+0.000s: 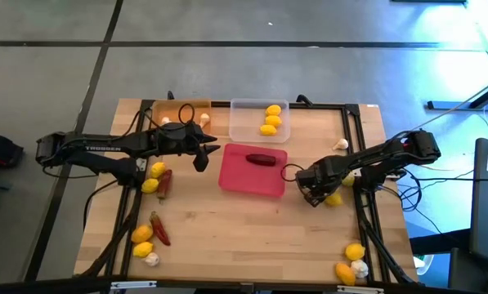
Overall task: Sort produce into baskets
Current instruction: Put the yellow lemon in the transparent bin
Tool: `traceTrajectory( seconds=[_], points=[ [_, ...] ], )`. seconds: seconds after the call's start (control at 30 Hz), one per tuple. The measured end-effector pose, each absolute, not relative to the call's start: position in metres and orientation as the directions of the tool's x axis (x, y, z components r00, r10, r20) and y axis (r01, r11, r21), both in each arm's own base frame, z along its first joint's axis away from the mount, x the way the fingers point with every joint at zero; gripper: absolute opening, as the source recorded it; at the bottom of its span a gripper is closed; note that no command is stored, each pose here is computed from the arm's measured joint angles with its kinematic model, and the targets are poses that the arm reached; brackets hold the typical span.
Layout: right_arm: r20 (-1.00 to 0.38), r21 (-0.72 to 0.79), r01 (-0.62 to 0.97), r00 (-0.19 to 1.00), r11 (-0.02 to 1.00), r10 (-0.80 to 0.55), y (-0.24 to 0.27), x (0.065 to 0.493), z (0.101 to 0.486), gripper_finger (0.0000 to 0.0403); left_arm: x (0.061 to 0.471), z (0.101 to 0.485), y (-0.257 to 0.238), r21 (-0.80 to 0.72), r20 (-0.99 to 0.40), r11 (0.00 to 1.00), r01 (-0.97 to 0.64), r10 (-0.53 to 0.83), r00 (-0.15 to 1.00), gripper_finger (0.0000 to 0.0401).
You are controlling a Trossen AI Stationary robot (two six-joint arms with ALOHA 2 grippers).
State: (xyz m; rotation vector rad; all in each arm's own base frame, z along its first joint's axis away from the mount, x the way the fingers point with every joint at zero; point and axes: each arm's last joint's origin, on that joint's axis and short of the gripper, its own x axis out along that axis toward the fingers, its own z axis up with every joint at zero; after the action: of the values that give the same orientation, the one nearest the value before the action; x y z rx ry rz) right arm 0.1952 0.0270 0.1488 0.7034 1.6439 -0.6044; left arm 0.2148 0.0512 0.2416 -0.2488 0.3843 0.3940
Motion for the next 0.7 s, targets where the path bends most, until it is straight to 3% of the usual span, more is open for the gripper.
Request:
traceTrajectory(
  seconds=[0.33,0.7],
  points=[
    [-0.997,-0.042,0.650,-0.080,0.759,0.013,0.026,0.213,0.182,0.0227,0.215,0.242,0.051,-0.161,-0.408,0.895,-0.417,0.324,0.853,0.0155],
    [-0.972,-0.129,0.459,-0.234,0.879,-0.020,0.055,0.198,0.202,0.0227,0.215,0.242,0.051,-0.161,-0.409,0.895,-0.417,0.324,0.853,0.0155]
  ],
)
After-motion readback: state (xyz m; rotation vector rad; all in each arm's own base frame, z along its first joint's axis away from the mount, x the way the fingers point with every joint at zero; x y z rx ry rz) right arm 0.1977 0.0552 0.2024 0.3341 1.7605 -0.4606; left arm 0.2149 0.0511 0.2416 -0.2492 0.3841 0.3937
